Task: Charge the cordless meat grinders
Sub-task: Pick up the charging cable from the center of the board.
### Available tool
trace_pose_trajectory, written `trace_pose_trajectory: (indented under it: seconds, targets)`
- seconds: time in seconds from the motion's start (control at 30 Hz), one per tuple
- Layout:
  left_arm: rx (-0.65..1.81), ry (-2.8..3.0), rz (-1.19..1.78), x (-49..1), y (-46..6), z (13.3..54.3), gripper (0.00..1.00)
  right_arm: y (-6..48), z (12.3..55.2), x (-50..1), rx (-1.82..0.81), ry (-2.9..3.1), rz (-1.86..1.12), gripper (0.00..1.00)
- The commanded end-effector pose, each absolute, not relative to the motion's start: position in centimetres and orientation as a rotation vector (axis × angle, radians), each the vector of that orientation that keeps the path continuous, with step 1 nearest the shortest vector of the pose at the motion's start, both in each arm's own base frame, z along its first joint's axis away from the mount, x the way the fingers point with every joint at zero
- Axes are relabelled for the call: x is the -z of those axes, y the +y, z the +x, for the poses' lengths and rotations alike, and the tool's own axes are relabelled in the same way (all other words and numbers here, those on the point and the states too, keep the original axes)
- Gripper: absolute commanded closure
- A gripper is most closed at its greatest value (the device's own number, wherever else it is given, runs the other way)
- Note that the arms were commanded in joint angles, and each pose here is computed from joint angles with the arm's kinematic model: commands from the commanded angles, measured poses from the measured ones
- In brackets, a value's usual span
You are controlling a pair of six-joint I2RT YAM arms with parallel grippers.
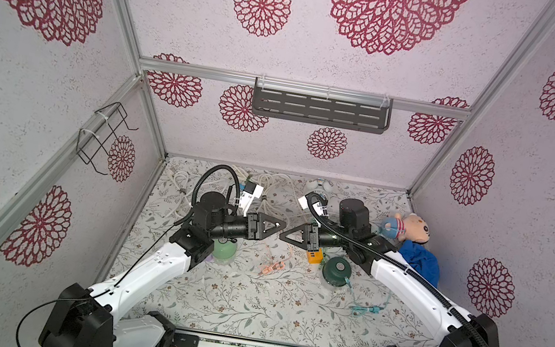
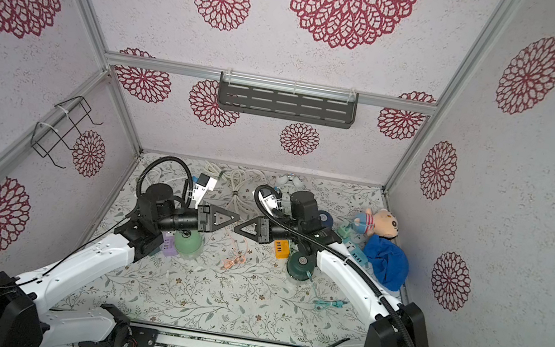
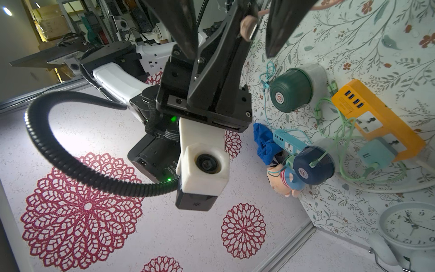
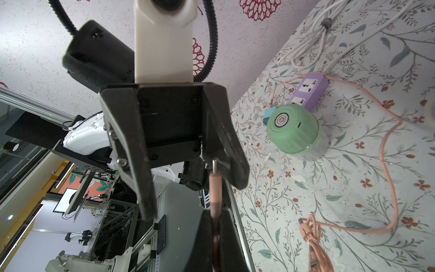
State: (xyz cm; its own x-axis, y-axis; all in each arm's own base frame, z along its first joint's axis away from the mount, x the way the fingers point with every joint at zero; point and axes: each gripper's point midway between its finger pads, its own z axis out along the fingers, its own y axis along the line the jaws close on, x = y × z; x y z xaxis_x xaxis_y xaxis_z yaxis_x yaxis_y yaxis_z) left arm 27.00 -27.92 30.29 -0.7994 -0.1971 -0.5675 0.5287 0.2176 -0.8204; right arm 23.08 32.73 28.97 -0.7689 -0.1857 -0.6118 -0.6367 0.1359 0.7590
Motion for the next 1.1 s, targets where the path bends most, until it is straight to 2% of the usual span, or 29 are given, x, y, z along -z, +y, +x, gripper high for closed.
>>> trace_pose_trajectory:
  seconds: [0.0, 0.13, 0.4, 0.47, 0.5, 0.57, 0.67, 0.77, 0.8, 0.83, 0.9, 0.93, 0.97, 1.07]
  targets:
    - [1.627, 1.942, 0.316, -29.2, -28.0, 26.8, 0.55, 32.8, 22.6, -31.2, -1.675, 1.971, -0.827, 1.00]
    - [1.634, 1.935, 0.326, -29.4, -28.0, 26.6, 0.65, 32.8, 22.7, -31.0, -1.676, 1.978, -0.824, 1.00]
    - [1.649, 1.938, 0.325, -29.4, -28.1, 26.5, 0.98, 32.8, 23.0, -30.6, -1.647, 1.998, -0.811, 1.00]
    - [1.652, 1.944, 0.305, -29.5, -28.1, 26.6, 1.00, 32.5, 23.6, -30.1, -1.580, 2.028, -0.789, 0.79]
    - [1.649, 1.950, 0.292, -29.5, -28.1, 26.7, 1.00, 32.2, 24.1, -29.6, -1.517, 2.053, -0.773, 0.73]
    - [1.614, 1.979, 0.237, -29.3, -27.7, 27.3, 1.00, 30.6, 26.2, -28.5, -1.267, 2.129, -0.678, 0.50]
    - [1.498, 2.046, 0.085, -28.8, -26.4, 28.6, 1.00, 28.3, 27.8, -28.8, -1.009, 2.113, -0.610, 0.30]
    - [1.365, 2.113, -0.094, -28.4, -24.7, 29.7, 1.00, 28.0, 27.4, -29.5, -0.853, 2.078, -0.652, 0.14]
    - [1.335, 2.122, -0.144, -28.3, -24.1, 30.0, 1.00, 28.2, 27.1, -29.7, -0.824, 2.067, -0.673, 0.12]
    - [1.316, 2.120, -0.189, -28.4, -23.6, 30.1, 1.00, 28.6, 26.8, -29.8, -0.797, 2.059, -0.697, 0.13]
    - [1.286, 2.120, -0.254, -28.5, -22.9, 30.4, 1.00, 29.3, 26.6, -29.8, -0.776, 2.051, -0.729, 0.31]
    - [1.269, 2.130, -0.272, -28.5, -22.6, 30.3, 1.00, 29.6, 26.6, -29.7, -0.769, 2.057, -0.740, 0.43]
    - [1.251, 2.149, -0.288, -28.2, -22.5, 30.3, 1.00, 30.1, 26.5, -29.7, -0.763, 2.061, -0.757, 0.50]
    - [1.230, 2.179, -0.309, -27.8, -22.2, 30.1, 1.00, 31.7, 26.4, -29.3, -0.744, 2.076, -0.806, 0.56]
